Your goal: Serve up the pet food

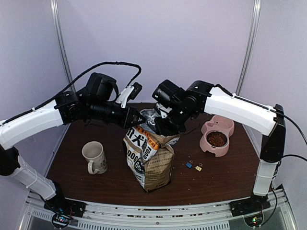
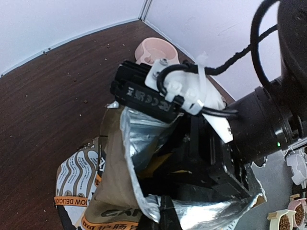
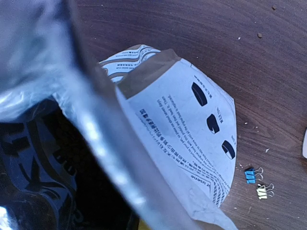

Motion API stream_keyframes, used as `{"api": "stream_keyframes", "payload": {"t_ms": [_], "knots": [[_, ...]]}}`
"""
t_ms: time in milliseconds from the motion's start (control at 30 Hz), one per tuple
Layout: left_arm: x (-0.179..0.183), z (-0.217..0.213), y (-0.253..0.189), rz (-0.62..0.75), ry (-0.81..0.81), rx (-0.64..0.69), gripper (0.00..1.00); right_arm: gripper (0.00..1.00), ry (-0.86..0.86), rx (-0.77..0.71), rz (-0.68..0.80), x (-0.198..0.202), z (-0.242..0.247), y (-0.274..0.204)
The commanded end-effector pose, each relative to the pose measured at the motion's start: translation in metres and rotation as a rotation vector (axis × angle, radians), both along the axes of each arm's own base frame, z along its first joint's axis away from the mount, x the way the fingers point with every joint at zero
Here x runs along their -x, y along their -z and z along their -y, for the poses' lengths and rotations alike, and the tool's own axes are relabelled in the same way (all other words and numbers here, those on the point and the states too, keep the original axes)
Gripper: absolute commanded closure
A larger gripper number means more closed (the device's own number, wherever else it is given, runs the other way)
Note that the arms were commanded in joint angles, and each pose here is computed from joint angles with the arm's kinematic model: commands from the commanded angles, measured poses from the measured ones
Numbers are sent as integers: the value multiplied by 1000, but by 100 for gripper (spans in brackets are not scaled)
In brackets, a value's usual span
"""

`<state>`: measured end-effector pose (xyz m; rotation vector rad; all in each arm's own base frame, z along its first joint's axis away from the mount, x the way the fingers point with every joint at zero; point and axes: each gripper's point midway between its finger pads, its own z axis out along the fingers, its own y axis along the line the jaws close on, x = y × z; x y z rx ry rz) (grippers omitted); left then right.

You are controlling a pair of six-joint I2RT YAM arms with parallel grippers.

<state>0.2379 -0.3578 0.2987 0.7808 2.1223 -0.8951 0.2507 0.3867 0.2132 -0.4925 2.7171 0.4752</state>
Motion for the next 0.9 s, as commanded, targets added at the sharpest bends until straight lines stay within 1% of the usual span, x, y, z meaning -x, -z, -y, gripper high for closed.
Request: {"api": "stream_keyframes", "payload": {"t_ms": [0, 267, 467, 567, 733, 867], "knots": [[-3, 4, -54, 131, -8, 153, 100, 95, -104, -308, -177, 28, -46, -21], [-4, 0, -56, 137, -25, 151, 100, 95, -124, -583, -286, 42, -43, -67], [-2, -5, -56, 140, -34, 151, 100, 95, -99, -773, -311, 47, -28, -112], [1, -7, -60, 145, -31, 158, 100, 94, -79, -843, -320, 48, -17, -128], [6, -12, -65, 150, -22, 174, 100, 94, -8, -961, -349, 48, 1, -139], [11, -16, -66, 149, -15, 184, 100, 95, 60, -1013, -348, 43, 18, -132]]}}
